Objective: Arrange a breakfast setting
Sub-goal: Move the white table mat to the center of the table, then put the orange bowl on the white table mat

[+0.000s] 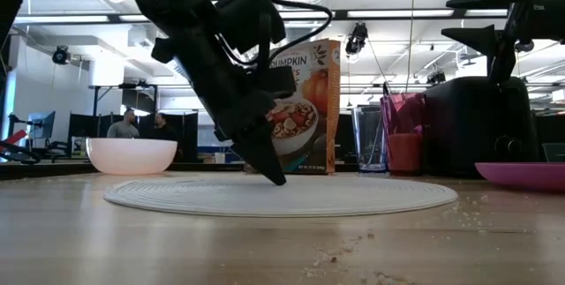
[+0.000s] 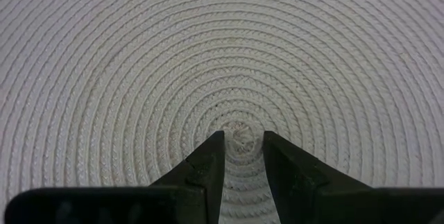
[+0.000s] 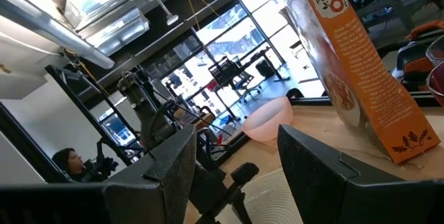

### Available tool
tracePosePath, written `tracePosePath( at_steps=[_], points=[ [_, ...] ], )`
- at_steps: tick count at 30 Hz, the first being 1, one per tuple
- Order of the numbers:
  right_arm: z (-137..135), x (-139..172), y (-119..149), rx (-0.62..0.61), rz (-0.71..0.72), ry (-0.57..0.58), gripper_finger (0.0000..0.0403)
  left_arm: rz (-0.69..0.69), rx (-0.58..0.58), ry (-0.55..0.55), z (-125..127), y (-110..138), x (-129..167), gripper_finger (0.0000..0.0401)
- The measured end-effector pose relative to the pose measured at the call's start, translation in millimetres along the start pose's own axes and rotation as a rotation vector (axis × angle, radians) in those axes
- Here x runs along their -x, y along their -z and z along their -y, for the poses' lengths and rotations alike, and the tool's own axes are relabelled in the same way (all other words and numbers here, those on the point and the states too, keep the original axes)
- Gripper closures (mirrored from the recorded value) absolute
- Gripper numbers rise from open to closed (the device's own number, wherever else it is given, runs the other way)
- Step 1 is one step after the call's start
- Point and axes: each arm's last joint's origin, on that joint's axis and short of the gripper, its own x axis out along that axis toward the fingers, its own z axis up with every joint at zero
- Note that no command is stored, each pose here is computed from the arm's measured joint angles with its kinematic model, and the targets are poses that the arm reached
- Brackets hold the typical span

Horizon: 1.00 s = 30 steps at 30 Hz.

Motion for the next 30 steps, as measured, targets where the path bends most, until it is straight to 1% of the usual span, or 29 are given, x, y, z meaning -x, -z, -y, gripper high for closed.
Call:
tracePosePath(
  at_steps=[9, 14, 17, 21, 27, 30],
  points=[
    [0.0, 0.0, 0.0, 0.000, 0.000, 0.000, 0.0211, 0.050, 0.008, 0.018, 4.0, -9.7, 12.8, 0.0317],
    [0.0, 0.0, 0.0, 0.000, 0.000, 0.000, 0.0211, 0.067, 0.009, 0.024, 4.3, -14.6, 26.7, 0.0317],
    [0.0, 0.0, 0.1, 0.000, -0.001, 0.000, 0.0211, 0.064, 0.009, 0.023, 2.7, -16.4, 39.2, 0.0317],
    [0.0, 0.0, 0.0, 0.000, 0.000, 0.000, 0.0211, 0.036, -0.006, 0.015, -1.9, -12.2, 61.0, 0.0317],
    [0.0, 0.0, 0.1, 0.000, 0.000, 0.000, 0.0211, -0.021, -0.047, -0.033, -9.9, -3.2, 91.0, 0.0317],
    [0.0, 0.0, 0.0, -0.001, 0.000, 0.000, 0.0211, -0.050, -0.065, -0.057, -12.9, 0.2, 100.8, 0.0317]
  ],
)
